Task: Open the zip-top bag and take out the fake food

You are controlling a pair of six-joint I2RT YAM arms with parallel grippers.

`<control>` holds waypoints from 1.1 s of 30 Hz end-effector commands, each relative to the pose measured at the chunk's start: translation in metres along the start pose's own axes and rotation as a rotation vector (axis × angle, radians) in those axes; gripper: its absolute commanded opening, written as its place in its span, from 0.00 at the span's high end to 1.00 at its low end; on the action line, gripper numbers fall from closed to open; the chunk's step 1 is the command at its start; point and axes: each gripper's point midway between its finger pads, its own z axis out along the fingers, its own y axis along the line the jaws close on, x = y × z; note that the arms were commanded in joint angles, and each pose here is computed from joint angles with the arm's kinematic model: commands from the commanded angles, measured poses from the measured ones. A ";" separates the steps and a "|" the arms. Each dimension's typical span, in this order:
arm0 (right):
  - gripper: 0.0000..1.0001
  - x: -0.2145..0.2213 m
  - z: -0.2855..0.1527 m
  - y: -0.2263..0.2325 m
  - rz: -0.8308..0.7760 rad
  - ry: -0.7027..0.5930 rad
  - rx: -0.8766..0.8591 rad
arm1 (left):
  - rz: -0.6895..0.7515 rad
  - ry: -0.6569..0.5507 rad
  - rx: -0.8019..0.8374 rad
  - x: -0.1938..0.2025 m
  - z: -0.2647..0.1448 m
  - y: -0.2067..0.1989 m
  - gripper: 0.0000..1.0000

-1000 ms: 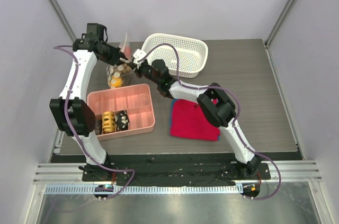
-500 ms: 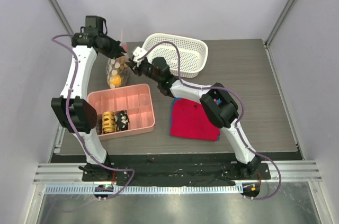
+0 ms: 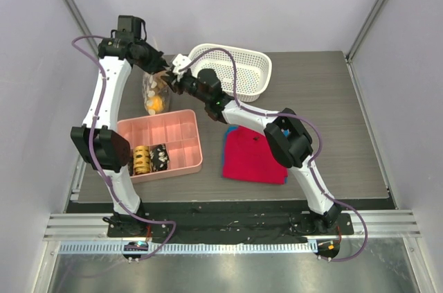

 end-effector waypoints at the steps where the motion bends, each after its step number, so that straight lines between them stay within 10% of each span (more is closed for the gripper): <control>1: 0.66 -0.063 0.004 -0.013 -0.027 -0.114 0.041 | 0.035 -0.028 0.021 -0.003 -0.011 -0.008 1.00; 20: 0.43 -0.062 0.001 -0.035 0.215 -0.149 0.182 | 0.006 -0.032 0.047 -0.005 -0.015 -0.017 1.00; 29: 0.97 -0.044 0.008 -0.032 0.211 -0.103 0.182 | 0.001 -0.040 0.067 -0.008 -0.017 -0.023 1.00; 33: 0.98 -0.044 0.005 -0.032 0.194 -0.092 0.179 | 0.001 -0.045 0.055 -0.013 -0.012 -0.019 1.00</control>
